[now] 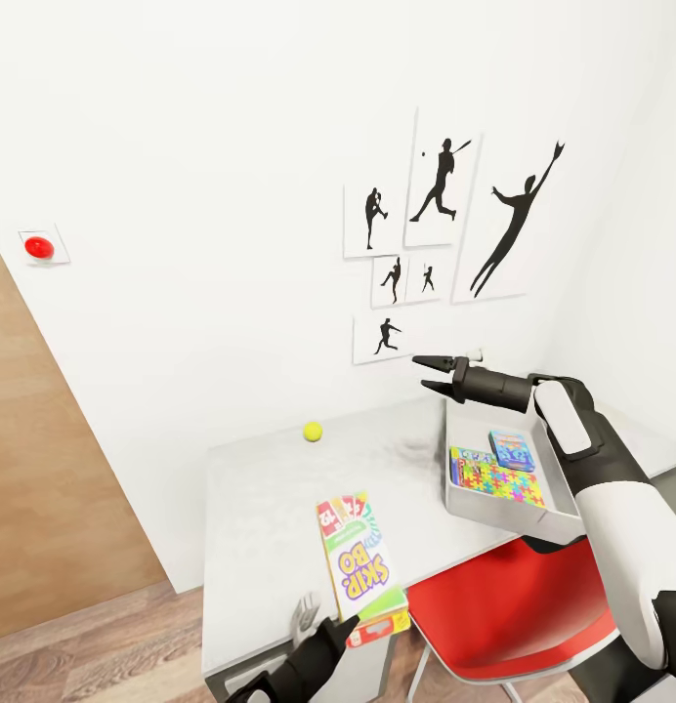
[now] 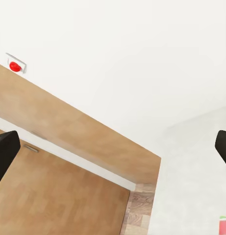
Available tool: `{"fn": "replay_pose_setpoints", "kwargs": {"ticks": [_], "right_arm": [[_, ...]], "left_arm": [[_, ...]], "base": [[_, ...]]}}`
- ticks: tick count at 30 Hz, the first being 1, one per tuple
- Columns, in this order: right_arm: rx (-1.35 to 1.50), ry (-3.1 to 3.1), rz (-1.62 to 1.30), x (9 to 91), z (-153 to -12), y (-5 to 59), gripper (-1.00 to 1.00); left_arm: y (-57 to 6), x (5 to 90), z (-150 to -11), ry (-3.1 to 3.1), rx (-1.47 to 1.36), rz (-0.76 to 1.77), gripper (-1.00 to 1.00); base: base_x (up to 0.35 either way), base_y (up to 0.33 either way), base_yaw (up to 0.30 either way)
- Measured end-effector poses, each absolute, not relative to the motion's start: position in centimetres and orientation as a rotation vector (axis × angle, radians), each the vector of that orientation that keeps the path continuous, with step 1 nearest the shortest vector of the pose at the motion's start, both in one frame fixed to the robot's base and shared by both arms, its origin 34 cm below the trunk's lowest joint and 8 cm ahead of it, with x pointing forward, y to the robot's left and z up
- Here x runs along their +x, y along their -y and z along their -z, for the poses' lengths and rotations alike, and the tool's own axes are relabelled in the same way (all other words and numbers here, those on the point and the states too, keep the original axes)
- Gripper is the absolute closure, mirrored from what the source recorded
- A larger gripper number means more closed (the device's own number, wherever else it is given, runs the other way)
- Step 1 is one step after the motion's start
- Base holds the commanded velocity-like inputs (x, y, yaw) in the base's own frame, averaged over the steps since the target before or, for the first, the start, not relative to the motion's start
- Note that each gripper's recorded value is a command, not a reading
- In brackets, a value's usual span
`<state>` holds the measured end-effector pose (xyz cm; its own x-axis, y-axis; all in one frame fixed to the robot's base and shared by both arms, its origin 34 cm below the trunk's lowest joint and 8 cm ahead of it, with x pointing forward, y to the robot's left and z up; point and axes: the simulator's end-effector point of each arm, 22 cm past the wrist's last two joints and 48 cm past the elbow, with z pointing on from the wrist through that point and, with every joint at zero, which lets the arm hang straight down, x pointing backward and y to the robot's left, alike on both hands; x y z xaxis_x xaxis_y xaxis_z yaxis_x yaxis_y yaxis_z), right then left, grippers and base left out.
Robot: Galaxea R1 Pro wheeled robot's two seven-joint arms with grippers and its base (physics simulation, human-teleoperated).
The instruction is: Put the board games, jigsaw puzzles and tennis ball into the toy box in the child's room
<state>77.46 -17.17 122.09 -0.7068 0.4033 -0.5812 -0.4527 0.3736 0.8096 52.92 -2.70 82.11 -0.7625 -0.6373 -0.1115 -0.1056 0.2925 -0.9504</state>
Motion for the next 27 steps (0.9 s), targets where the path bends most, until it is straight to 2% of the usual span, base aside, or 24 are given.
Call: {"fn": "replay_pose_setpoints", "kwargs": {"ticks": [27], "right_arm": [[-0.042,-1.873,-1.424,77.5,-122.2,17.3,-1.00]], "left_arm": [[5.6,53.4,-89.7,-1.941,-0.546,1.786,1.00]], "base": [[0.000,0.000,0.000]]}}
